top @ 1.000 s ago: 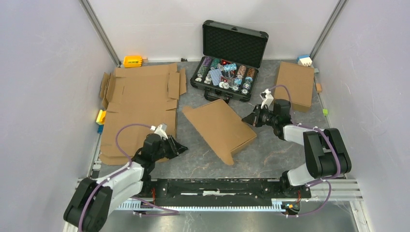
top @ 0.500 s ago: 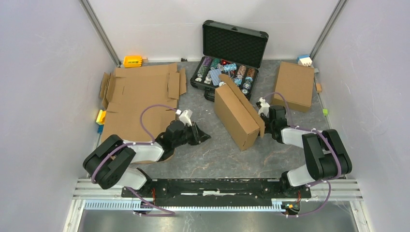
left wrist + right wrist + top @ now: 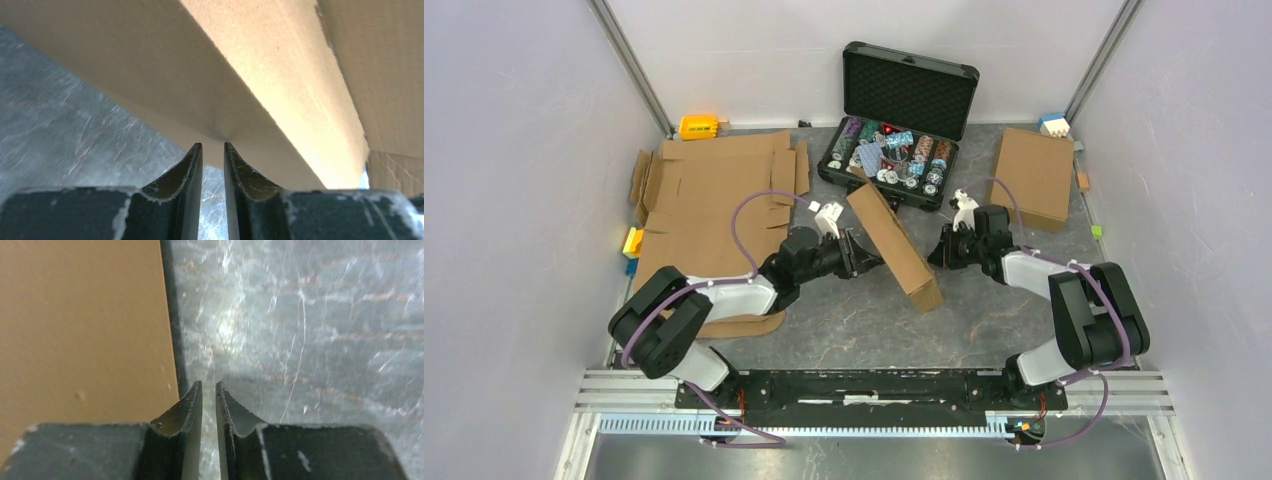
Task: Fold the paper box
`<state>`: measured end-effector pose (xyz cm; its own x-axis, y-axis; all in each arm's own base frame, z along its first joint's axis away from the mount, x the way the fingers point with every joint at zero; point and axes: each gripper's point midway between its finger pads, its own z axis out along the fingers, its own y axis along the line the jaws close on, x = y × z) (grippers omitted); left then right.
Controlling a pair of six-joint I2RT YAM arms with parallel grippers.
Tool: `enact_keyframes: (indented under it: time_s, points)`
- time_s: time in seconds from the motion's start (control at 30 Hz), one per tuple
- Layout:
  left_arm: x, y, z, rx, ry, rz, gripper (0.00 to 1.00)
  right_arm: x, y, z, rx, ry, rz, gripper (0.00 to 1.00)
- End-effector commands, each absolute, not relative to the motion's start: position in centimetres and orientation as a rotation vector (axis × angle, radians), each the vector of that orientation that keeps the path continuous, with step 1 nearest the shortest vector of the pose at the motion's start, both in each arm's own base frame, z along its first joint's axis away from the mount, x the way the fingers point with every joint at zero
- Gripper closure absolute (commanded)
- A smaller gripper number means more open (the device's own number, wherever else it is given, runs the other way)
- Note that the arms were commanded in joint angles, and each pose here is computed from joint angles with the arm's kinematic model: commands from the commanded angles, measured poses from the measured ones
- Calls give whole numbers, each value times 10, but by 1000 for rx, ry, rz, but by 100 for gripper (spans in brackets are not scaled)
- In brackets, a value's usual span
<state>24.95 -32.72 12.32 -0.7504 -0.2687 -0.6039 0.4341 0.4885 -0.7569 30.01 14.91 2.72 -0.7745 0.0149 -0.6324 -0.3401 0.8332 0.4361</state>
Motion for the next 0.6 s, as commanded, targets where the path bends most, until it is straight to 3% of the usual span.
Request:
enact_keyframes:
  time_s: [0.0,0.23,0.57]
  points:
    - [258,-351,146,267,1990,-1349,71,324,164,38,-322,2339,663,79]
    - [246,-358,152,318,2007,-1385,72,305,198,38,-516,2343,673,81]
    - [183,-340,138,422,2098,-1401,72,263,208,47,-665,2327,692,81]
